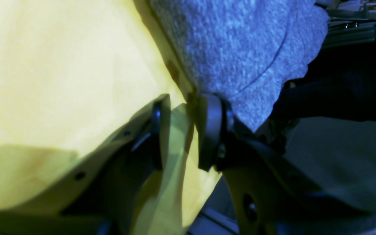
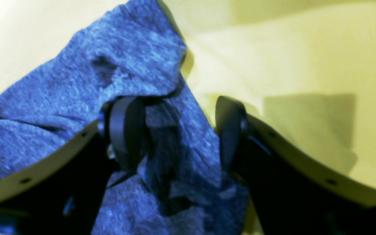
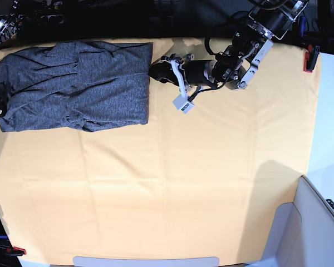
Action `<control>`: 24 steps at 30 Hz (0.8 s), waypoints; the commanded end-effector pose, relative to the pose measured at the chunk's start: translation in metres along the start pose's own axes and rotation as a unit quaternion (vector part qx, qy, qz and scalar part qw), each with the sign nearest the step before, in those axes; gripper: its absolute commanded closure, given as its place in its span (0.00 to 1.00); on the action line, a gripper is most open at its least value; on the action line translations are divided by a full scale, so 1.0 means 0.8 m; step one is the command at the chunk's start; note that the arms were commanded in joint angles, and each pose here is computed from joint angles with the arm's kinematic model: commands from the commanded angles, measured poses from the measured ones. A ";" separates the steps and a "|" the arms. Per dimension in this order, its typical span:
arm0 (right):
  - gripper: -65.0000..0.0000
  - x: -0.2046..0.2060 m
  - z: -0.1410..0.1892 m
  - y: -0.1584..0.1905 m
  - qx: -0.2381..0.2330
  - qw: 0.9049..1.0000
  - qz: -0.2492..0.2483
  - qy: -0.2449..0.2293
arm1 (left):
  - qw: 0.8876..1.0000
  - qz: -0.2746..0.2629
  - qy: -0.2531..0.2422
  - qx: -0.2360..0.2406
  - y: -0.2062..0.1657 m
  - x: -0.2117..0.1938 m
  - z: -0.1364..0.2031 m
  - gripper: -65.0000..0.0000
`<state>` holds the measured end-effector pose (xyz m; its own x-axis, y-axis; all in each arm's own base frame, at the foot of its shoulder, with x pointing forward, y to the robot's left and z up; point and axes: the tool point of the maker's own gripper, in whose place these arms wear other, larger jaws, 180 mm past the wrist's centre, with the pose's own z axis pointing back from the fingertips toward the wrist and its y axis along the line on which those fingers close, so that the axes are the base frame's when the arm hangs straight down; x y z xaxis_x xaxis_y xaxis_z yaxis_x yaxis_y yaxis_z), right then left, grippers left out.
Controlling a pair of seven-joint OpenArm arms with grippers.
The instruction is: Fold the T-shirt properly
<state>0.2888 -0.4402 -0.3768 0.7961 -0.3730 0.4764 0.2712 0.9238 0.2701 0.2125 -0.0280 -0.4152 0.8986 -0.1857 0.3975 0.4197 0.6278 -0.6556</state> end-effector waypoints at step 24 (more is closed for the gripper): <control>1.00 -0.044 -0.022 0.044 -0.013 0.993 0.108 0.051 | 1.000 -0.007 0.012 0.026 0.014 -0.005 0.006 0.75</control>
<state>0.2963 -0.3974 -0.3869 0.8389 -0.1809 0.5134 0.1145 0.9807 0.1585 0.2128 -0.0277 -0.4149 0.8984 -0.1830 0.3992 0.4193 0.6276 -0.6560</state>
